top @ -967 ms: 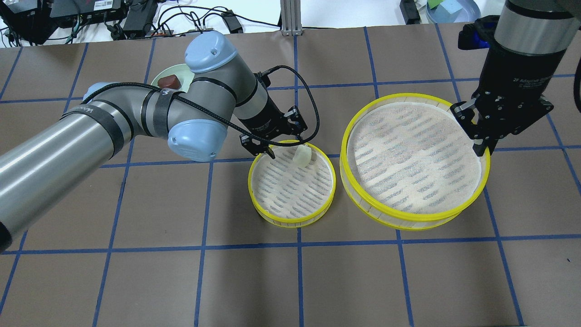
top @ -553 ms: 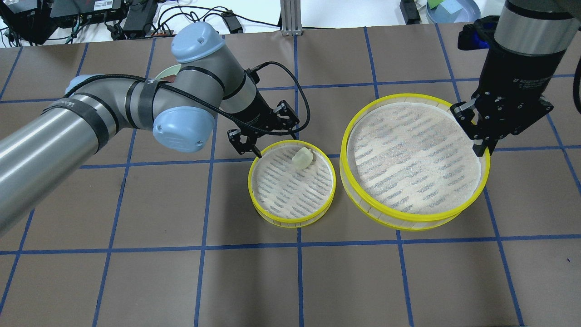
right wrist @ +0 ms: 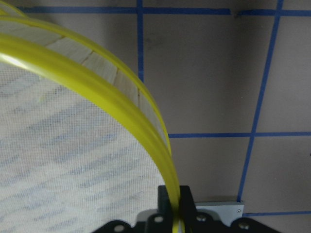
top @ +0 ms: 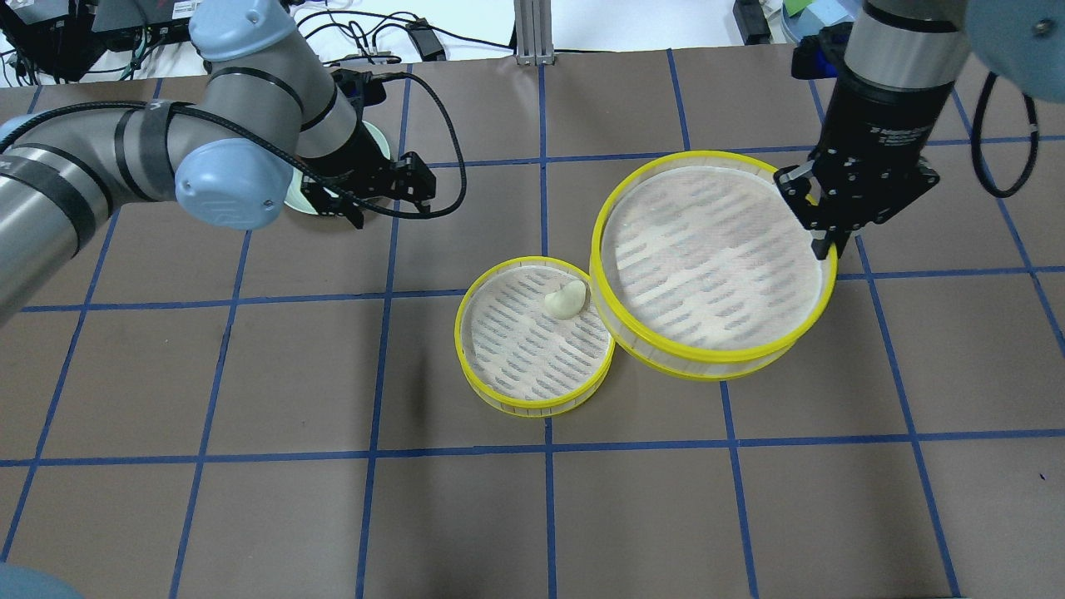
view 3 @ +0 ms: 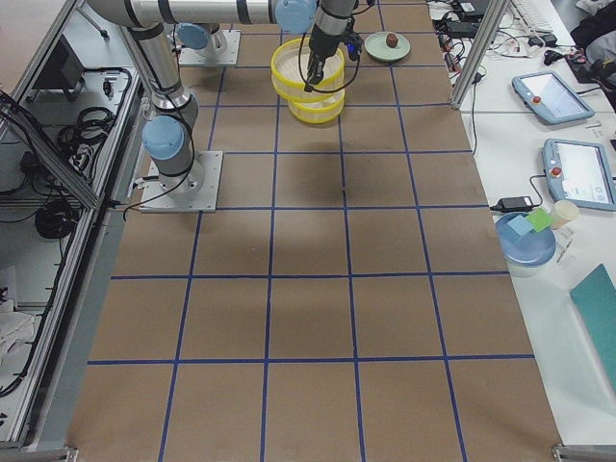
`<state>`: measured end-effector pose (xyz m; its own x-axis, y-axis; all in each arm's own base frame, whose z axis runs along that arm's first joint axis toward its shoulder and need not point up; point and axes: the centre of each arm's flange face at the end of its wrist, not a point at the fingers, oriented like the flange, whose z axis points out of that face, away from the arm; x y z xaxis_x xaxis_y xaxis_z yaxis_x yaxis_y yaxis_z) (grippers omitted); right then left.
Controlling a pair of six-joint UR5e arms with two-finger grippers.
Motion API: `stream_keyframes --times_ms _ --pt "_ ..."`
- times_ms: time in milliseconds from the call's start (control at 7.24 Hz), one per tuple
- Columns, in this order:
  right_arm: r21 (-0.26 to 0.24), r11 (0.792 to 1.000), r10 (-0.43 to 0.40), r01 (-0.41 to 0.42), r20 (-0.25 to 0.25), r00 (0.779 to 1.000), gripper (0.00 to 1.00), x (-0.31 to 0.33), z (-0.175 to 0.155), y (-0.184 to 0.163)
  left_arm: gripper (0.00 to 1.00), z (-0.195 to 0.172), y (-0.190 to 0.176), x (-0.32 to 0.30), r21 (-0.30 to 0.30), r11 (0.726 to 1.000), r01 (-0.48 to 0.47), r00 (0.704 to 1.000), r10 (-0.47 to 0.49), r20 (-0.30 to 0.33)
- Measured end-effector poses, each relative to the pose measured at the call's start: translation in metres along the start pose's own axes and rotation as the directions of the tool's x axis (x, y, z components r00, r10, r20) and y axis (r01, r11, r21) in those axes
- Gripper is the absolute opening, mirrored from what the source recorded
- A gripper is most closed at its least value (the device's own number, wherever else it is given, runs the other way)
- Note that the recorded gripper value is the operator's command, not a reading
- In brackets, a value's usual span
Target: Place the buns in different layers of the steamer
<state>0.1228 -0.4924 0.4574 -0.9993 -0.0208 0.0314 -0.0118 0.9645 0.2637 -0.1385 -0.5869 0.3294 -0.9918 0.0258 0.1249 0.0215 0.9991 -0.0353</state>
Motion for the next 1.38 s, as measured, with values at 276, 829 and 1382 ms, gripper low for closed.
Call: stream_keyframes --times_ms 276,829,1382 --pt "0.001 1.000 -0.029 0.029 -0.020 0.999 0.00 -0.087 0.048 -0.040 1.00 -0.012 -0.020 -0.055 0.033 0.993 -0.117 0.992 0.116 0.049" --pt "-0.085 0.996 -0.038 0.034 -0.057 0.998 0.00 -0.170 0.127 -0.061 1.00 0.020 -0.073 -0.090 0.174 0.904 -0.389 0.914 0.356 0.195" --pt "-0.076 0.996 -0.040 0.036 -0.060 0.997 0.00 -0.179 0.146 -0.074 0.90 0.063 -0.117 -0.141 0.190 0.743 -0.642 0.762 0.592 0.261"
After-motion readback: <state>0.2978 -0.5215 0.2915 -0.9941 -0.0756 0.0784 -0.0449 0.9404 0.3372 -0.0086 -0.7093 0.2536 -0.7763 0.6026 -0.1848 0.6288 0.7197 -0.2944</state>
